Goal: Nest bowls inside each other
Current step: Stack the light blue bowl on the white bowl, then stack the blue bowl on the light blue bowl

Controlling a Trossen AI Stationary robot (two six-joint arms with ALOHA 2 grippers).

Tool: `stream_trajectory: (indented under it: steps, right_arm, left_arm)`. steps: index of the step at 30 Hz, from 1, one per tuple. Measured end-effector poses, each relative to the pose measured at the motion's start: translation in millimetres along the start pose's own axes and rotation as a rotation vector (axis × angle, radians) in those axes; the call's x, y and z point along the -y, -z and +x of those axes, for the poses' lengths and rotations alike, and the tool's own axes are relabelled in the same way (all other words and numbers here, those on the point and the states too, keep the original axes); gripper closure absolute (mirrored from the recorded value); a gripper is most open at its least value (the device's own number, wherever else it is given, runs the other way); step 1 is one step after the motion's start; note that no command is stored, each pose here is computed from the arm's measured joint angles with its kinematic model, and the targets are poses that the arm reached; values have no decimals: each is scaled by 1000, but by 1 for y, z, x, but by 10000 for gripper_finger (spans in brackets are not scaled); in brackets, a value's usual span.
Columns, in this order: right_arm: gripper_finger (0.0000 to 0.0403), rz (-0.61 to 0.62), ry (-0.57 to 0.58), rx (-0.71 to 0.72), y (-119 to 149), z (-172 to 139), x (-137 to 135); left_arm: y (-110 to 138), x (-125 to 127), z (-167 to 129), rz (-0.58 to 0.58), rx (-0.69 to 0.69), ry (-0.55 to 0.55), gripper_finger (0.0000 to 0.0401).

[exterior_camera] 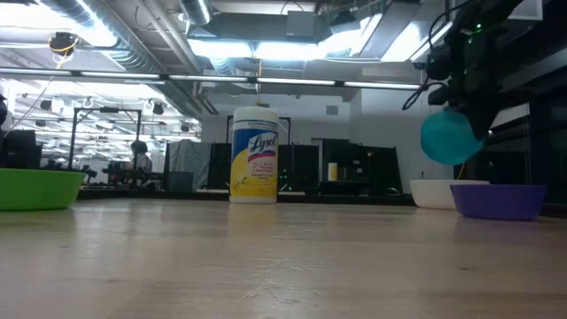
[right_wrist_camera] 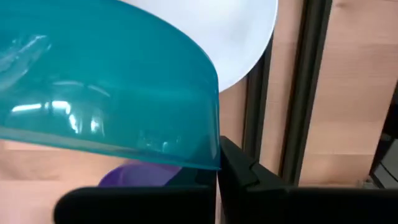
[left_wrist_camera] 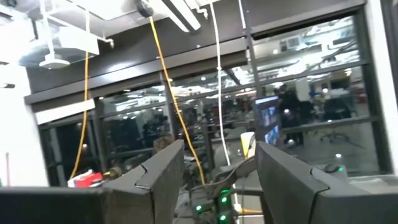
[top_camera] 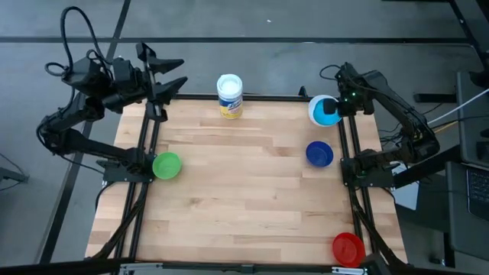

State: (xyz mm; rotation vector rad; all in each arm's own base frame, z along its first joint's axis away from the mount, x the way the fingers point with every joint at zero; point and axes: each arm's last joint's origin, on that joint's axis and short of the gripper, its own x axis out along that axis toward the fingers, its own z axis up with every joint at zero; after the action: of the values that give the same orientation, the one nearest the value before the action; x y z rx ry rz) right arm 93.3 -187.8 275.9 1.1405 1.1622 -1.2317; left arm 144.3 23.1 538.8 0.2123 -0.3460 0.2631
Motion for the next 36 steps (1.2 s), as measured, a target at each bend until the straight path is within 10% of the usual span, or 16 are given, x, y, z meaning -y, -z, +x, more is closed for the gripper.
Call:
stream_trajectory:
  steps: [9,29,36]
  right_arm:
    - [403,156,70,116,-3,12,-7]
    - [402,405,-156,-15,-24,26,9]
    - [335,406,-162,-26,-25,27,8]
  left_arm:
    - [-7,12,-3,-38,48,81,208]
    - [-21,15,-23,-30,109,135,208]
    - [-26,11,-31,-25,128,130,208]
